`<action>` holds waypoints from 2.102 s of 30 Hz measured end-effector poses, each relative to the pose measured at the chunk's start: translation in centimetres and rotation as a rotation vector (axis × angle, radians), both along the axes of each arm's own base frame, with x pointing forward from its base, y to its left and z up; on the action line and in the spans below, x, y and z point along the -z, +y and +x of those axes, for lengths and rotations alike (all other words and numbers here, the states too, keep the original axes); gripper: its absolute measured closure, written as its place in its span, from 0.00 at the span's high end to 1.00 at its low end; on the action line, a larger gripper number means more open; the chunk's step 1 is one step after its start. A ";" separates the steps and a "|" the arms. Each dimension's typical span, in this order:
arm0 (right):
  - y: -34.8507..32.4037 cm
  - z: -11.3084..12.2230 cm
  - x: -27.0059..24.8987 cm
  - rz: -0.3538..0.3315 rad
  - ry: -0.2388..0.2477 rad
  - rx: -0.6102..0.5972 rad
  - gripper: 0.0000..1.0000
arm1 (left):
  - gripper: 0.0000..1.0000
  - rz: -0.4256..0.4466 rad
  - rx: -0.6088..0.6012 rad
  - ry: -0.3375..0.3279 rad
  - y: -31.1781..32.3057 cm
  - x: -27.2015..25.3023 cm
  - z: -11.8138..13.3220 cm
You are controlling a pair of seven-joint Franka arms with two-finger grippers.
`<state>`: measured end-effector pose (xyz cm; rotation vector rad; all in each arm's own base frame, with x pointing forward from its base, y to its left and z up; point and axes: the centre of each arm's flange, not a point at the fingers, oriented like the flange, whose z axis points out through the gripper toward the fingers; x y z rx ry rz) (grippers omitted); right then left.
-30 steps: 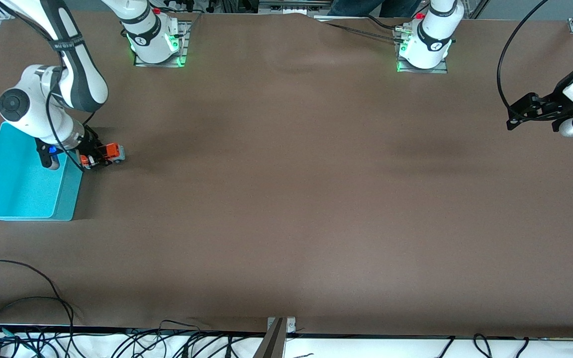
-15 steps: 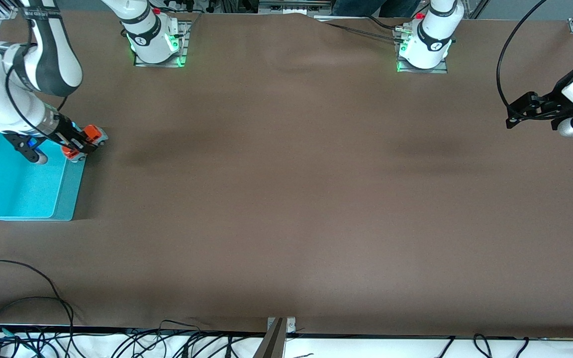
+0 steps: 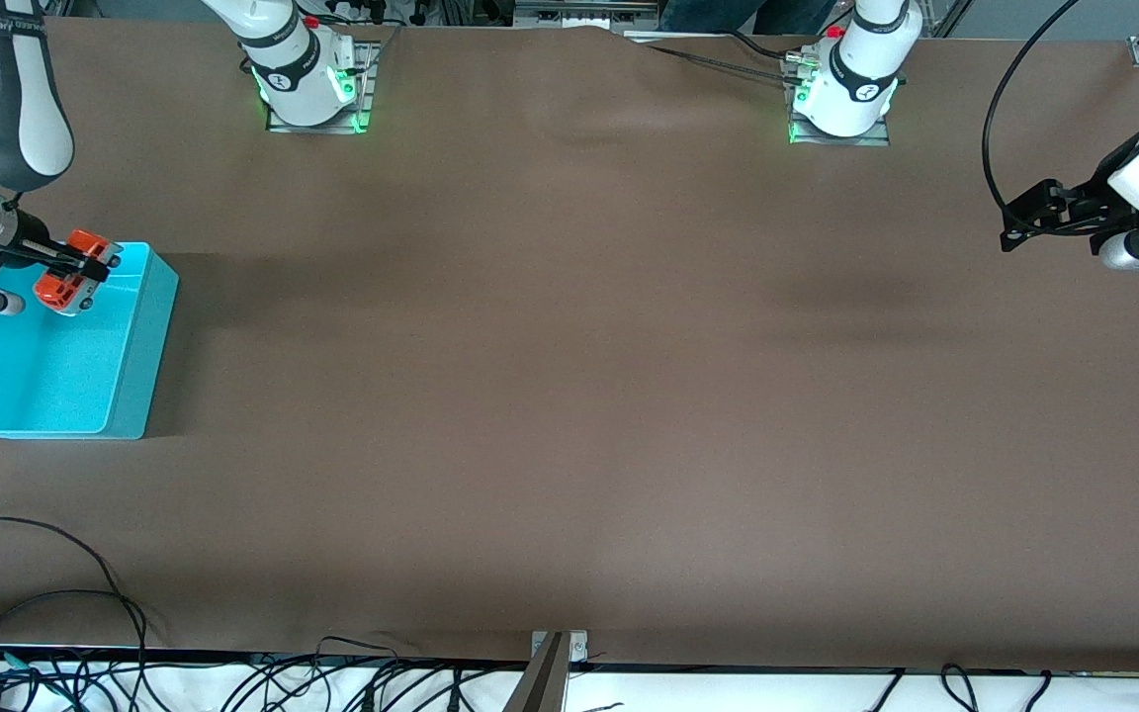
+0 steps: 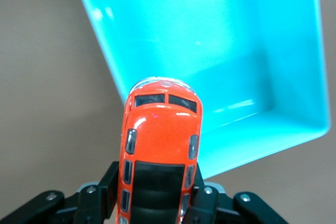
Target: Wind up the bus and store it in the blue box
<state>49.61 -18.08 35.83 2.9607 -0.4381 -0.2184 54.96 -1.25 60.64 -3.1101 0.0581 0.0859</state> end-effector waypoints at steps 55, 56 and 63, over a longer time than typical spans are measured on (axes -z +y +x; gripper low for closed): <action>-11.3 3.0 16.6 -0.070 0.109 -0.275 1.00 | 1.00 0.000 0.002 0.005 -0.2 -1.6 -0.4; -11.2 3.1 16.3 -0.068 0.112 -0.275 1.00 | 1.00 0.000 0.003 0.006 -0.2 -1.6 -0.4; -9.3 4.0 12.4 -0.047 0.130 -0.283 1.00 | 1.00 0.000 0.016 0.019 -0.9 -1.0 -0.2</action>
